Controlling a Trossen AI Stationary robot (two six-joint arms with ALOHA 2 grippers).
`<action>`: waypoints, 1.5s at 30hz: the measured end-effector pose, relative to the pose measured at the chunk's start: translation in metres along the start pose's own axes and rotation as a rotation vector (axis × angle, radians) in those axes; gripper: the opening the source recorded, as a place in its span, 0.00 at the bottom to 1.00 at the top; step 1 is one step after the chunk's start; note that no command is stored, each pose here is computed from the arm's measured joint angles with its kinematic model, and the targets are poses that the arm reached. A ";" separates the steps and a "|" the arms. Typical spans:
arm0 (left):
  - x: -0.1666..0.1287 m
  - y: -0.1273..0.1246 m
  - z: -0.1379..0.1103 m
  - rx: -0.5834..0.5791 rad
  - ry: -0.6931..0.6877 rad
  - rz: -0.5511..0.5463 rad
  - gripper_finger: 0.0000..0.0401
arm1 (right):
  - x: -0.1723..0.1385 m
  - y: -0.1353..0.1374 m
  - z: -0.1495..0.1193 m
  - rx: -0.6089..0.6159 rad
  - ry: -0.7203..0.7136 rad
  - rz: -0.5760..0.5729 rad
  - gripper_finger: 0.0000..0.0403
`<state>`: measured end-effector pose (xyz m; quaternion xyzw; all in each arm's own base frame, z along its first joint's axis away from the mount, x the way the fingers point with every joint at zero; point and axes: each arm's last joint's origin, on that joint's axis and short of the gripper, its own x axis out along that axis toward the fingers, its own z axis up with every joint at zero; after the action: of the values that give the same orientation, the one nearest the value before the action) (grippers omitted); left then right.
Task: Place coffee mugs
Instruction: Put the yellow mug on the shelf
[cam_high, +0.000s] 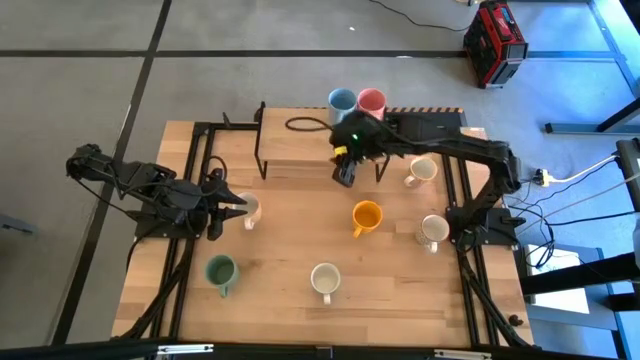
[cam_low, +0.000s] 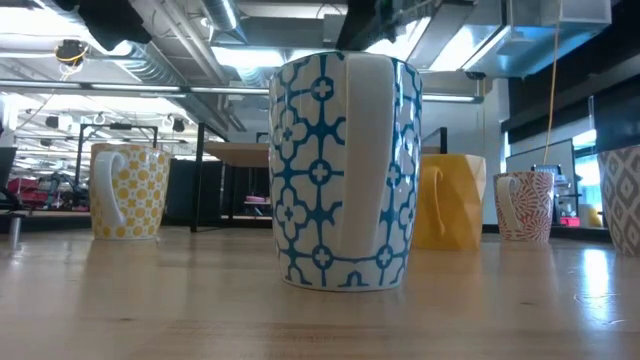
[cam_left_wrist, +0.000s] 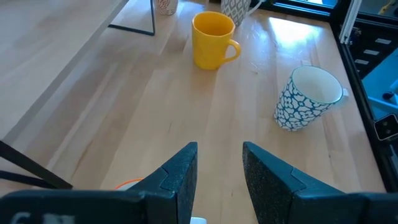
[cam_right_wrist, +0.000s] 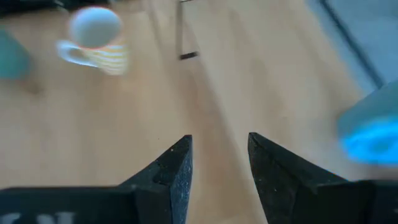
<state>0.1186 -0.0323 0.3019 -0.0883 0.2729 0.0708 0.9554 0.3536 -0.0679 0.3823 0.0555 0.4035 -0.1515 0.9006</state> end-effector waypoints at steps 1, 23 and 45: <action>0.000 0.000 0.000 0.000 -0.001 0.004 0.31 | -0.006 0.009 -0.002 0.034 -0.002 0.017 0.36; -0.001 0.005 0.003 -0.001 -0.089 0.190 0.31 | 0.032 0.201 -0.115 0.467 0.141 0.024 0.36; 0.000 0.005 0.003 -0.001 -0.084 0.182 0.31 | 0.108 0.170 -0.148 0.689 0.367 -0.384 0.36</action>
<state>0.1186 -0.0269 0.3039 -0.0609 0.2395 0.1609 0.9555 0.3701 0.1011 0.1990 0.3029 0.4858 -0.4296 0.6983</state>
